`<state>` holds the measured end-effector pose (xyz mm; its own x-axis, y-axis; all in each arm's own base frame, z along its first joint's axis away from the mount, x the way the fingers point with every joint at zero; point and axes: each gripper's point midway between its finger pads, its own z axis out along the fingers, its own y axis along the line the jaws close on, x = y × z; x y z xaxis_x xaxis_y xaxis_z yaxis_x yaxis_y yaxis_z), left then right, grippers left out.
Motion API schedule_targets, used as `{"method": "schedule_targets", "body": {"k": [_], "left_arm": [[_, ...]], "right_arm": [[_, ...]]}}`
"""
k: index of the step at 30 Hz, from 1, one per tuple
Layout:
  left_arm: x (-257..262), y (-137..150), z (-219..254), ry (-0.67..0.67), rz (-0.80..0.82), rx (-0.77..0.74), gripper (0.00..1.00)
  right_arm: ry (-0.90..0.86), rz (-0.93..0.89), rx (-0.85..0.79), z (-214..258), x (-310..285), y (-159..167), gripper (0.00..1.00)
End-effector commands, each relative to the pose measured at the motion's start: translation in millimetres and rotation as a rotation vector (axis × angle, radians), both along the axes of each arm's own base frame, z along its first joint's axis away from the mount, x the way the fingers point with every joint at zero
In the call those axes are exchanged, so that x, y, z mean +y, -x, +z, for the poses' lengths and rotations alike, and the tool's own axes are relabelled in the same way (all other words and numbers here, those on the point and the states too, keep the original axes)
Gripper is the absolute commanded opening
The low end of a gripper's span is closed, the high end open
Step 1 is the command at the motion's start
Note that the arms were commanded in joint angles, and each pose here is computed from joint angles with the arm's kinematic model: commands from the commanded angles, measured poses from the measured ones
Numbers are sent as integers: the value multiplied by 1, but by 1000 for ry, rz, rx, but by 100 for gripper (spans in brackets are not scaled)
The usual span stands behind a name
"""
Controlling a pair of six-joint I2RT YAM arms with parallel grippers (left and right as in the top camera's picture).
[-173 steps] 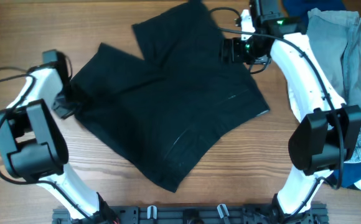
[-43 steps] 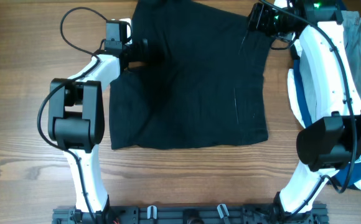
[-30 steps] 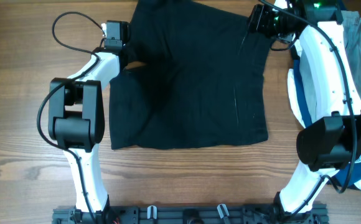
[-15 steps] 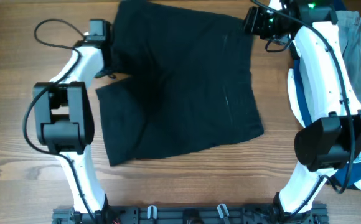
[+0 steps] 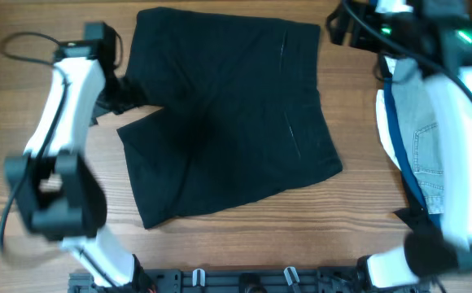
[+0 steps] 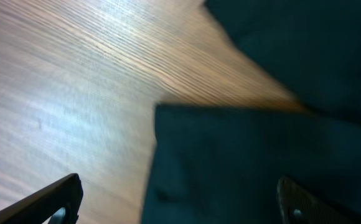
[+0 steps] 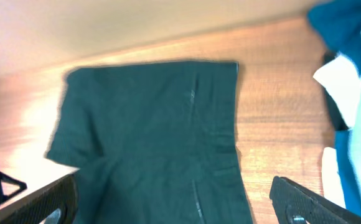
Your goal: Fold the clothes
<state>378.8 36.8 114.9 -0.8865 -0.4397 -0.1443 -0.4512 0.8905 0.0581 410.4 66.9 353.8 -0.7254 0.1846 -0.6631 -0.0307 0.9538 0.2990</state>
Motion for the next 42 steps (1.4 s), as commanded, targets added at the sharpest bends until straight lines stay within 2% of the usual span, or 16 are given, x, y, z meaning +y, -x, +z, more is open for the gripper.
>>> {"method": "schedule_targets", "body": {"k": [1, 4, 6, 8, 9, 10, 12, 14, 17, 23, 27, 30, 34, 39, 41, 42], "left_arm": [[-50, 29, 106, 269, -31, -235, 100], [-67, 57, 144, 354, -66, -307, 100], [-68, 89, 155, 353, -57, -282, 100], [-48, 121, 152, 273, 185, -209, 100], [-33, 145, 146, 167, 333, -169, 100], [-35, 164, 137, 138, 436, -155, 100], [-53, 190, 109, 173, 544, -162, 95], [-71, 223, 55, 222, 710, -118, 84], [-87, 249, -8, 242, 836, -41, 78], [-90, 270, -87, 170, 964, 49, 75], [-82, 263, -99, 99, 965, 25, 79], [-82, 249, -109, 79, 962, -7, 82], [-82, 235, -113, 85, 961, -52, 79], [-58, 235, -112, 29, 1046, -73, 80], [-51, 233, -112, 27, 1045, -76, 77], [-48, 231, -111, 19, 1047, -86, 72]], "right_arm": [[0, 21, -98, 48, -2, 51, 100], [7, 25, -78, 52, -5, 82, 100], [-9, -13, 48, 32, -9, 103, 100], [-1, -217, 235, -5, -31, 121, 99], [26, -324, 295, -21, -45, 126, 100], [39, -397, 344, -36, -53, 129, 100], [54, -432, 423, -69, -55, 129, 99], [54, -435, 488, -104, -52, 127, 99], [28, -428, 532, -136, -46, 124, 99], [27, -420, 564, -167, -43, 121, 99], [35, -396, 547, -170, -42, 112, 99], [54, -397, 613, -185, -42, 114, 99], [49, -388, 659, -203, -38, 116, 99], [55, -361, 671, -210, -37, 114, 98], [52, -357, 687, -214, -35, 115, 98], [54, -356, 700, -217, -35, 116, 98]]}}
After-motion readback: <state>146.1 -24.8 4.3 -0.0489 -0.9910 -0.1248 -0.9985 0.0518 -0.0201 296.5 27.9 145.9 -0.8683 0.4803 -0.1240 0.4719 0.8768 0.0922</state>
